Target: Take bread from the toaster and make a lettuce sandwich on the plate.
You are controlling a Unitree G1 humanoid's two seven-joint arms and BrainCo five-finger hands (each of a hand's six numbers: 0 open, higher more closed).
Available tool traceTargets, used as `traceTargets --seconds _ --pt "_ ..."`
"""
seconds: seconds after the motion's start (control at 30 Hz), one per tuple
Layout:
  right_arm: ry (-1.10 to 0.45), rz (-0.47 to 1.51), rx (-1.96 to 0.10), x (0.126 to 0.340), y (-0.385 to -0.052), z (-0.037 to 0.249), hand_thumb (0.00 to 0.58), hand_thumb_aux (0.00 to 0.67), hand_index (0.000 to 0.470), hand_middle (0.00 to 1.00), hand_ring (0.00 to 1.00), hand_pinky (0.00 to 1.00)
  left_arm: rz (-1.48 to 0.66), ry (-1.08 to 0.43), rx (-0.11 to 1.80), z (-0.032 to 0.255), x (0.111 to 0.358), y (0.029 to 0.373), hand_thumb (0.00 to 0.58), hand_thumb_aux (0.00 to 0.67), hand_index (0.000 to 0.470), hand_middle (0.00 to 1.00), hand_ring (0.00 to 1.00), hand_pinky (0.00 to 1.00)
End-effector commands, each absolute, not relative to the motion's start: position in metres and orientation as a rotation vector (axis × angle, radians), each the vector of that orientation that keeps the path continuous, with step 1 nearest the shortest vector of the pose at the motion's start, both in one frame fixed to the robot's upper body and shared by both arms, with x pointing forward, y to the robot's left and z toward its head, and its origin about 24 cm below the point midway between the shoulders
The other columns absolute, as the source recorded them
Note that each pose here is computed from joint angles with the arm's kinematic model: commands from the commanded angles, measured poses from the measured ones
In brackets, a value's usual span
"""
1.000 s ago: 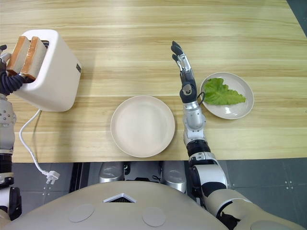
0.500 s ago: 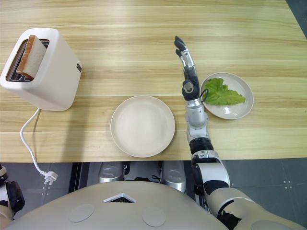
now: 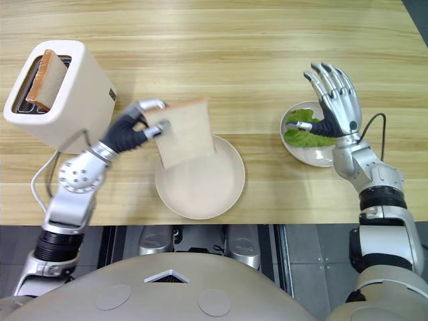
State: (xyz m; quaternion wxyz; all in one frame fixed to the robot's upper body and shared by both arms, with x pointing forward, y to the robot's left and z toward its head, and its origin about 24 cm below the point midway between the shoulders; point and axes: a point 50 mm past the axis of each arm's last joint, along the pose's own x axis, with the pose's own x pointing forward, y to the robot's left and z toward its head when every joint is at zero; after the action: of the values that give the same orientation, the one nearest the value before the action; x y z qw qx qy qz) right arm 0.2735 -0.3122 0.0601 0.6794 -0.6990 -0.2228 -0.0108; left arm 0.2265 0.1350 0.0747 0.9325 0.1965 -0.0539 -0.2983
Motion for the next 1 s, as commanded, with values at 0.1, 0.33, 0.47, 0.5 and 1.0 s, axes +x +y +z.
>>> traceTargets --seconds 0.1,0.33,0.47,0.5,1.0 --pt "-0.292 0.047 -1.789 0.263 -0.339 0.036 0.000 0.000 0.000 0.00 0.00 0.00 -0.642 0.065 0.491 0.024 0.222 0.126 0.580 0.670 0.460 1.00 1.00 1.00" --pt "-0.177 0.095 -1.817 0.263 -0.342 0.027 0.000 0.000 0.000 0.00 0.00 0.00 -0.644 0.126 0.562 0.002 0.220 0.122 0.580 0.670 0.460 1.00 1.00 1.00" --pt "-0.114 0.142 -1.814 0.265 -0.339 0.021 0.071 0.042 0.029 0.00 0.00 0.00 -0.656 0.119 0.681 -0.002 0.220 0.121 0.580 0.670 0.460 1.00 1.00 1.00" --pt "-0.086 0.154 -1.809 0.264 -0.339 0.019 0.271 0.181 0.124 0.00 0.00 0.00 -0.653 0.107 0.718 -0.001 0.220 0.122 0.420 0.318 0.218 0.75 0.75 0.75" --pt "-0.118 0.122 -1.740 0.274 -0.329 0.021 0.580 0.670 0.460 0.00 0.00 0.00 -0.473 -0.034 0.800 0.022 0.241 0.135 0.000 0.000 0.000 0.00 0.00 0.00"
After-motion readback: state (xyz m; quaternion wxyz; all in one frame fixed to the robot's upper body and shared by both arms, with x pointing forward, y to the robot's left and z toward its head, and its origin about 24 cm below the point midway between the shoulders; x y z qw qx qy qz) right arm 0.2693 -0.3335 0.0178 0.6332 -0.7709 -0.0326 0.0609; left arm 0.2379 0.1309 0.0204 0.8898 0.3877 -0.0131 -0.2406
